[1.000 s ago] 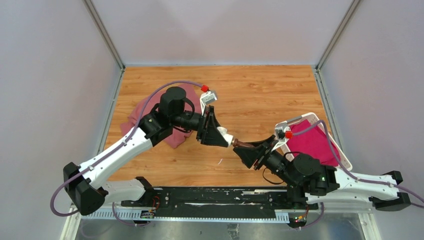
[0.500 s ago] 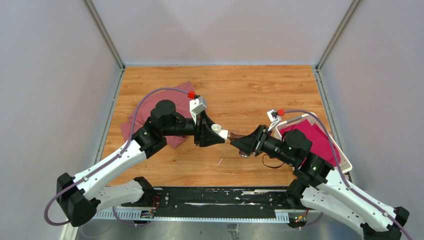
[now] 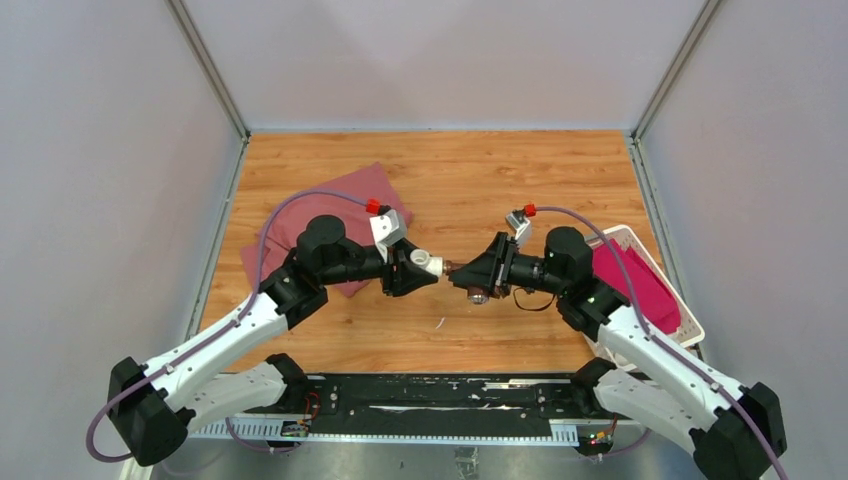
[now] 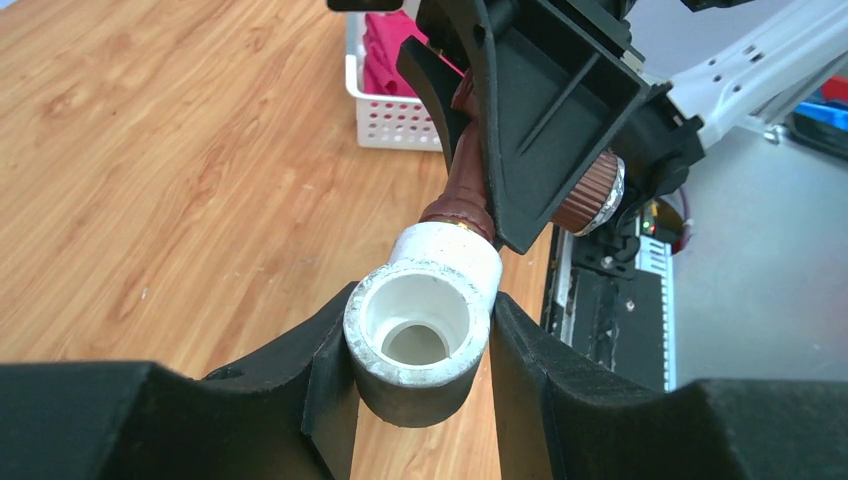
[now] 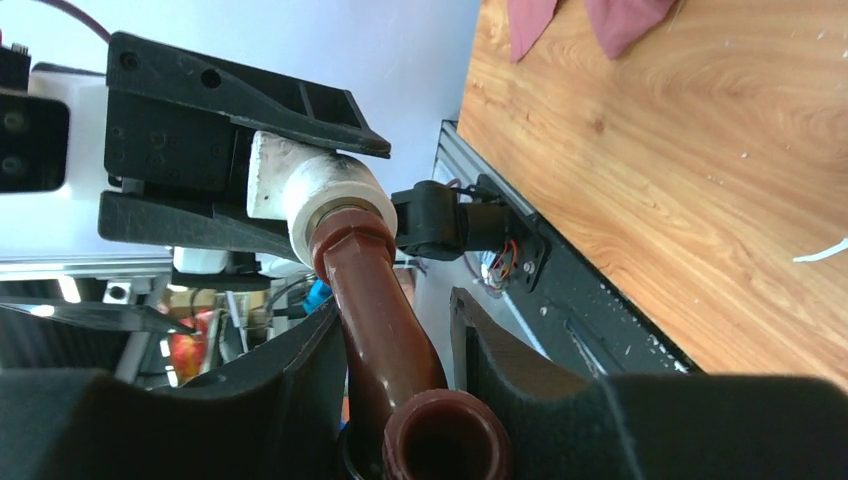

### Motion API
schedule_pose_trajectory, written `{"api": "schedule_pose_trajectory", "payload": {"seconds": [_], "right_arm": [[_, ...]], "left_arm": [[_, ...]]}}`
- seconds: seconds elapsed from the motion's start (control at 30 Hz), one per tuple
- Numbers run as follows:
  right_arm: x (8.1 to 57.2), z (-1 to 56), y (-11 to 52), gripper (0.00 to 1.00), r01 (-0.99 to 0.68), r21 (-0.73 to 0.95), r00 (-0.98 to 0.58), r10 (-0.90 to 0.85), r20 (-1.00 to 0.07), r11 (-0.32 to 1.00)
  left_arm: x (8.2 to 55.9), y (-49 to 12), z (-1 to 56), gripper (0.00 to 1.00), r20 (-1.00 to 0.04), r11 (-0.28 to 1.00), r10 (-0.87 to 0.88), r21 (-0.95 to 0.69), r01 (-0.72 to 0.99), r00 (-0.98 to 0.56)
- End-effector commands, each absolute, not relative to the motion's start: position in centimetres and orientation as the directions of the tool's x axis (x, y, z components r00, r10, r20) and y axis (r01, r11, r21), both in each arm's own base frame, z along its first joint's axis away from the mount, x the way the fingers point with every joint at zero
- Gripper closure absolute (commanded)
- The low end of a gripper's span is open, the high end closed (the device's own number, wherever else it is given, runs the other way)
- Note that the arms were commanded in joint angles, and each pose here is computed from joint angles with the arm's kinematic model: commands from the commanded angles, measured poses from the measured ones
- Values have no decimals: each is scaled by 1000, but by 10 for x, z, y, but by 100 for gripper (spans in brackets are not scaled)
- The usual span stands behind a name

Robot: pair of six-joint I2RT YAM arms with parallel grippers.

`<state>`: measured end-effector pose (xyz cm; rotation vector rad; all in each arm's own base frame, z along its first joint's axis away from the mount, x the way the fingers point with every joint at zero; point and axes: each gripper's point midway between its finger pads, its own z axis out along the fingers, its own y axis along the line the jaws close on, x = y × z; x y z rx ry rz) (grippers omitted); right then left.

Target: Install the water faucets

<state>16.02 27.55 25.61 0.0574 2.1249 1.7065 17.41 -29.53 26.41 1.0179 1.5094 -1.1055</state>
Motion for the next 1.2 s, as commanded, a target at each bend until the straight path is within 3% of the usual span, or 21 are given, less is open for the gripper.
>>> {"api": "schedule_pose_trajectory", "payload": {"seconds": [0.0,0.2,0.3,0.57,0.67,0.83,1.17], "right_arm": [[174,274,281,100,-89,992,-934,337,-114,88],[178,255,279,100,-3,998,-944,330,-24,63],[181,249,277,79,14,997,-944,331,-10,71],[183,240,280,48,13,995,-952,305,-18,100],[183,240,282,41,10,995,-958,287,-19,102],[182,242,281,34,-3,995,-959,283,-31,99],[175,243,275,32,-18,994,-955,293,-49,108]], "left_arm": [[170,-298,243,100,-983,223,125,-104,969,-134],[170,-294,229,100,-975,250,149,-124,960,-164],[171,-292,220,100,-968,268,157,-151,951,-198],[175,-293,198,100,-949,316,148,-222,922,-279],[178,-295,195,100,-942,326,147,-242,914,-302],[186,-294,192,100,-931,340,142,-274,900,-337],[195,-292,189,100,-915,352,95,-337,873,-392]]}}
